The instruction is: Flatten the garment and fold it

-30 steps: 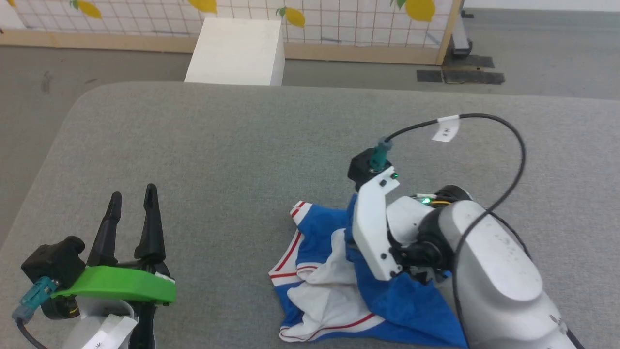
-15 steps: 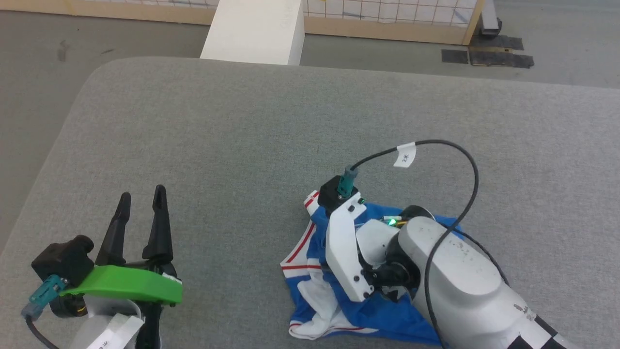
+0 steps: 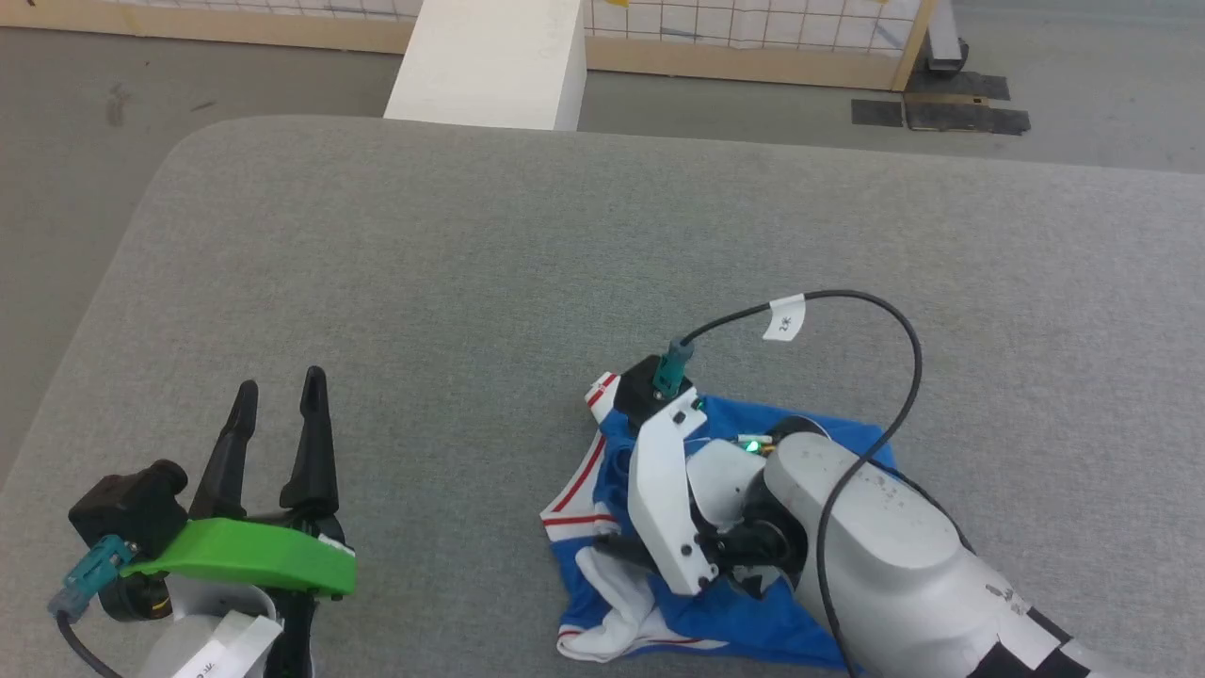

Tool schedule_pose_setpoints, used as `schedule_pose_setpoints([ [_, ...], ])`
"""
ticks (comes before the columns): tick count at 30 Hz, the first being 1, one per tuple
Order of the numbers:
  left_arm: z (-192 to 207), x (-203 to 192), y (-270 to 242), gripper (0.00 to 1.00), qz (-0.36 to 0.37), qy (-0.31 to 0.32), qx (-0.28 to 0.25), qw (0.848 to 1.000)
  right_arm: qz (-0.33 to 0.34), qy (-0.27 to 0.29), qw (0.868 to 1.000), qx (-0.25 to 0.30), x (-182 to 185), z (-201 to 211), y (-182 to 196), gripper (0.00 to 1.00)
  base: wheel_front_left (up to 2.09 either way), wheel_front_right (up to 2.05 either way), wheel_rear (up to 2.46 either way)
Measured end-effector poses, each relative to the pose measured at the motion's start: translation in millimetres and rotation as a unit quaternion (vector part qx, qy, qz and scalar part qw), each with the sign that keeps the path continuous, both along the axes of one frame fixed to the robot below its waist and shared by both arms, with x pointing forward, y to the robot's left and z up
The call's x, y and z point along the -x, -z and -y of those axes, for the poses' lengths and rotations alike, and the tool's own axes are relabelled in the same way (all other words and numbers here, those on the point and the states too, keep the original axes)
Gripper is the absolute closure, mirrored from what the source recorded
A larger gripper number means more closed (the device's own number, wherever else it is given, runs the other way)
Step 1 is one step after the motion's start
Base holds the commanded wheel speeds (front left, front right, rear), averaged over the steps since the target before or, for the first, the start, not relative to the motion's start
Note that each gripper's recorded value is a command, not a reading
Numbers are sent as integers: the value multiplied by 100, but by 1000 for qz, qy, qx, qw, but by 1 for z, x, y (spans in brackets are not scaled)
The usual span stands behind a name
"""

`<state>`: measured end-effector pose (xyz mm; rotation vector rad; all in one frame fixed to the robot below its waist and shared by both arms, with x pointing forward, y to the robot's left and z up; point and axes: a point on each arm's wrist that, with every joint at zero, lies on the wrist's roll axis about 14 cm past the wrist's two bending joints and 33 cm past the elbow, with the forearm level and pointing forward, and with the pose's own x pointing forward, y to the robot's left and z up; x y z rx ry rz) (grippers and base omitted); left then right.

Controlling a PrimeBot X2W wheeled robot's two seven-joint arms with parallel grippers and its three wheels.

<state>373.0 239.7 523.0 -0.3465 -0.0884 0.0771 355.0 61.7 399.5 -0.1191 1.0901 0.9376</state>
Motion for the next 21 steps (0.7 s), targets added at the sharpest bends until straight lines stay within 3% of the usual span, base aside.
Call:
schedule_pose_setpoints([
  [9, 6, 1, -4, 0, -3, 19, -33, 999, 34, 15, 997, -66, -13, -15, -40, 0, 0, 0, 0],
  [21, 17, 5, -5, 0, -10, 47, -89, 995, 109, 83, 978, -159, -45, -13, -97, 0, 0, 0, 0],
])
